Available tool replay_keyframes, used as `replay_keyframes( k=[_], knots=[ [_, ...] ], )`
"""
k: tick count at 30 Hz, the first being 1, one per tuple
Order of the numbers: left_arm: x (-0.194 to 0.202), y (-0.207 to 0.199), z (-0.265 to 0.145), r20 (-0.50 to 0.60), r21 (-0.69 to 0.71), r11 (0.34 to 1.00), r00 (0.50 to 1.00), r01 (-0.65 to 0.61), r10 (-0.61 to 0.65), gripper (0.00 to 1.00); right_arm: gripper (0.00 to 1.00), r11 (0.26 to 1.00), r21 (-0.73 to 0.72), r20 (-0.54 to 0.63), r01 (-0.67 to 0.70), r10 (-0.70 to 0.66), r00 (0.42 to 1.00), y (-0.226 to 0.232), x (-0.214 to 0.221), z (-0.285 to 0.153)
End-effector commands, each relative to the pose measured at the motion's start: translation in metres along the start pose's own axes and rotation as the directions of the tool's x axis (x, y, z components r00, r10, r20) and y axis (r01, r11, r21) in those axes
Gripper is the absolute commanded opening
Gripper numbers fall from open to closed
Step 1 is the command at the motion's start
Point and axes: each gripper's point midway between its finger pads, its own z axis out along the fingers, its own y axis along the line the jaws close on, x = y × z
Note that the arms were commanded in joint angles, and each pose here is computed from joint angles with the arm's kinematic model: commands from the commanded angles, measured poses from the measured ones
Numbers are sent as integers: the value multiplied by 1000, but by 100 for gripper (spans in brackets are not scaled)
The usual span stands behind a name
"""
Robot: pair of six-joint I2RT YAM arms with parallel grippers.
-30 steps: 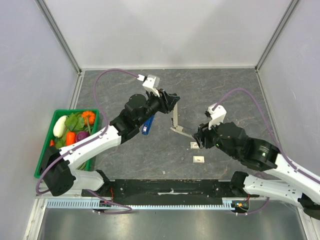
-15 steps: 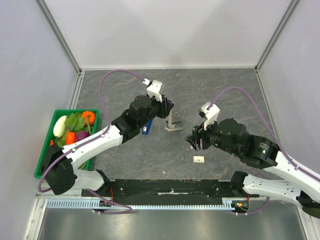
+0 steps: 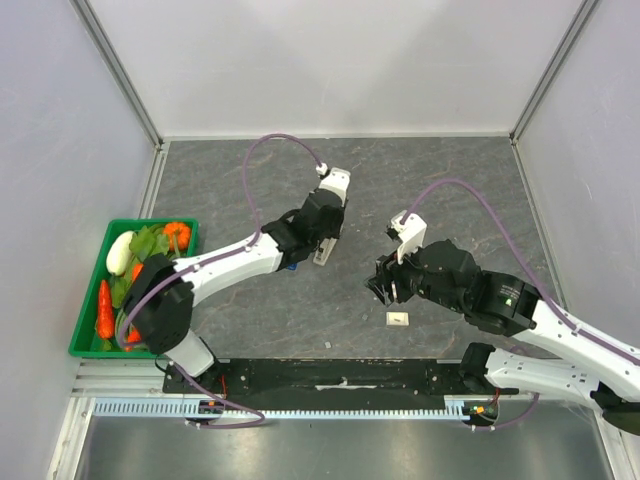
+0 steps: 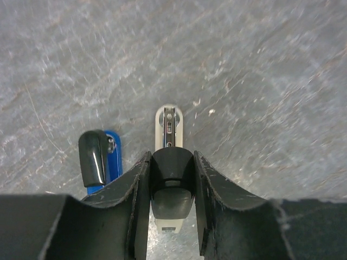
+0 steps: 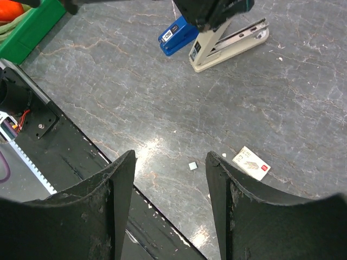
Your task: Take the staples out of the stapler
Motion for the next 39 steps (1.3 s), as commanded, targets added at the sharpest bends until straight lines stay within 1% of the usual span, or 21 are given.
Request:
replay_keyframes(
  k=[1,4,10,17,24,28,30,31,34,39],
  knots=[
    [-4,-4,14,-25,-56,998,999,-29,27,2,62,1000,-16,27,-19,19,999,3,-3,4],
    [13,-7,28,-85,-66,997,995,-51,45,2,62,1000,-11,16,-17,17,1000,2,3,5],
    [32,-16,49,-168,-63,994,983,-87,75,2,62,999,-14,6,-28,28,1000,1,11,7],
    [54,-11,73,-289,-110,984,952,-140,103,2,62,999,-15,-15,-42,42,999,1,21,10],
    [67,13,85,-367,-151,982,929,-110,47,2,64,998,-5,-20,-62,62,998,-2,27,11],
    [73,28,89,-407,-131,991,913,-38,-19,3,65,998,-3,-32,-69,69,997,-2,31,13],
    [73,36,91,-403,-127,992,914,-11,-41,6,66,998,-8,-33,-70,69,997,-1,32,13],
    [74,40,92,-407,-129,992,912,-7,-46,10,66,997,-6,-33,-72,72,997,-1,31,13],
    [74,46,93,-410,-126,992,911,-3,-50,26,67,997,-5,-36,-71,71,997,-1,32,14],
    [70,49,95,-404,-115,993,914,-4,-44,45,69,997,-6,-36,-74,73,997,0,30,13]
  ],
)
